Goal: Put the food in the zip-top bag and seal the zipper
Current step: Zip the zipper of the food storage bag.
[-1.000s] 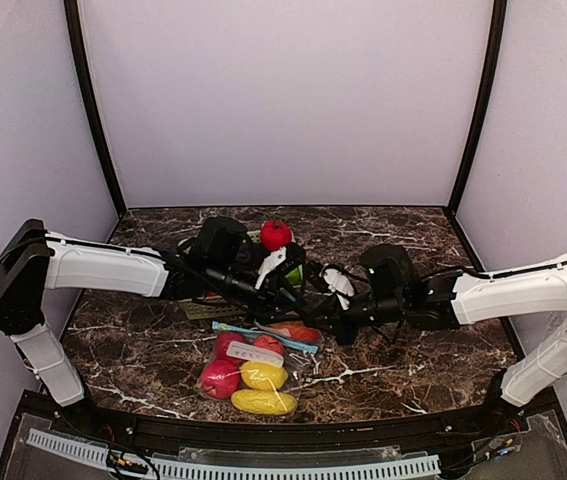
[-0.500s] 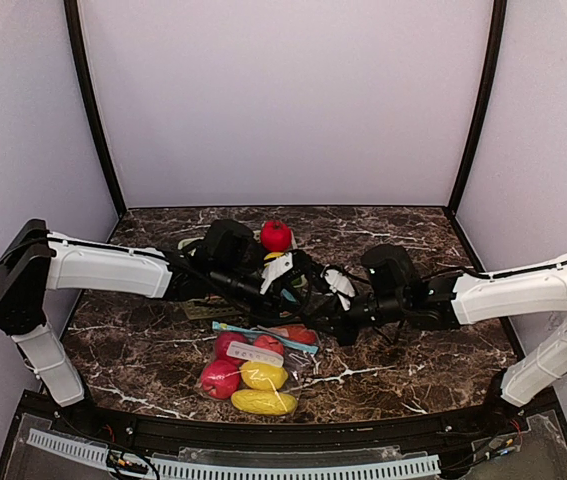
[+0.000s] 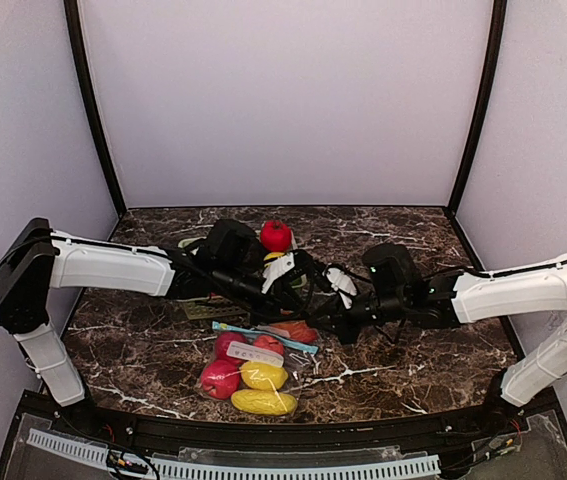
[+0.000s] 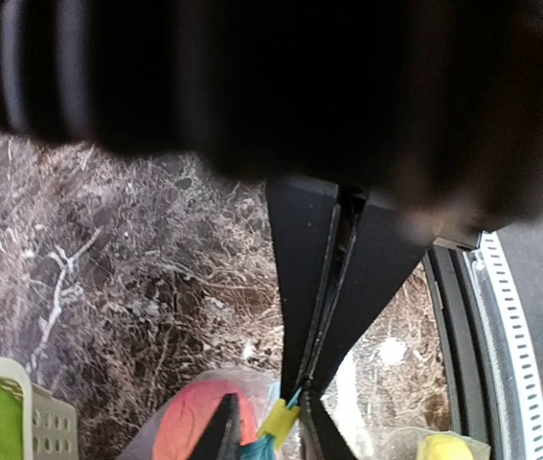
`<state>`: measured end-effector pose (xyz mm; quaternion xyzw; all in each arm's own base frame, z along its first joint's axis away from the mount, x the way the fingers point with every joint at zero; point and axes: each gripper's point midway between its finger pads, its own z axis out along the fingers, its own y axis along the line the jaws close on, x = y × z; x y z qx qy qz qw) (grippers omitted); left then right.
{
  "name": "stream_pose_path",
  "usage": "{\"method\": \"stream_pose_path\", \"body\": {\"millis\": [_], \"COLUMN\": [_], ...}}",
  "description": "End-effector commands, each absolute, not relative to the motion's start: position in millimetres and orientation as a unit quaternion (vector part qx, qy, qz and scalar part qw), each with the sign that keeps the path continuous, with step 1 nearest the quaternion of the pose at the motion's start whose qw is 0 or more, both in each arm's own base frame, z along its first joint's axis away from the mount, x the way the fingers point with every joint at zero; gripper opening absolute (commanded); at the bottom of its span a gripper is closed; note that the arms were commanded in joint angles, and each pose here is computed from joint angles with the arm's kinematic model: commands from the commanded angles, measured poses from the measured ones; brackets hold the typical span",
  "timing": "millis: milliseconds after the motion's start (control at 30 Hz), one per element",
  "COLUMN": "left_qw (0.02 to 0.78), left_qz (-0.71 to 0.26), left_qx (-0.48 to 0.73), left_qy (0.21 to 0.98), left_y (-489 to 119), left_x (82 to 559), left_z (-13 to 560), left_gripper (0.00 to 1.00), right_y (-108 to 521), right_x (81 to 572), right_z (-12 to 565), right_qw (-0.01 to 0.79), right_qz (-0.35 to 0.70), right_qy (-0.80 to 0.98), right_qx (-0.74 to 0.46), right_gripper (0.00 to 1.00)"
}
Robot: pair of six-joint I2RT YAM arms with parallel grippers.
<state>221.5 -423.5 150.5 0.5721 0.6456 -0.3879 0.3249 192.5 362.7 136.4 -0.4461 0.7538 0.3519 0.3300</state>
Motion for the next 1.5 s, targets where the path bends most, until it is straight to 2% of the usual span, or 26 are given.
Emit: {"method": "stream_pose_path", "body": {"millis": [0, 233, 367, 867, 1467], "left_qw": [0.298, 0.276, 0.276, 0.301, 0.31], "left_qz": [-0.375, -0.375, -0.368, -0.317, -0.298], "left_qx": [0.574, 0.574, 0.574, 0.579, 0.572], "left_qy": [0.664, 0.674, 0.678, 0.688, 0.699], "left_y": [-420.9, -415.6, -413.1, -399.4, -386.6], "left_x": [220.2, 214.4, 215.1, 226.1, 235.6], "left_z": [139.2, 134.1, 135.2, 150.0, 163.1], "left_gripper": [0.15, 0.04, 0.02, 0.05, 0.07], "right_y": [368.9, 364.4, 358.7, 331.1, 316.5], "right_x": [197.0, 204.1, 210.7, 216.5, 213.4], "right_z": [150.1, 153.7, 153.5, 155.4, 166.3], "right_qw": [0.353, 0.366, 0.373, 0.389, 0.396], "right_qz": [0.365, 0.356, 0.344, 0.317, 0.306], "right_qy": [0.739, 0.746, 0.756, 0.771, 0.773], "right_qx": [-0.442, -0.428, -0.415, -0.392, -0.389], "right_gripper": [0.0, 0.0, 0.0, 0.0, 0.0]}}
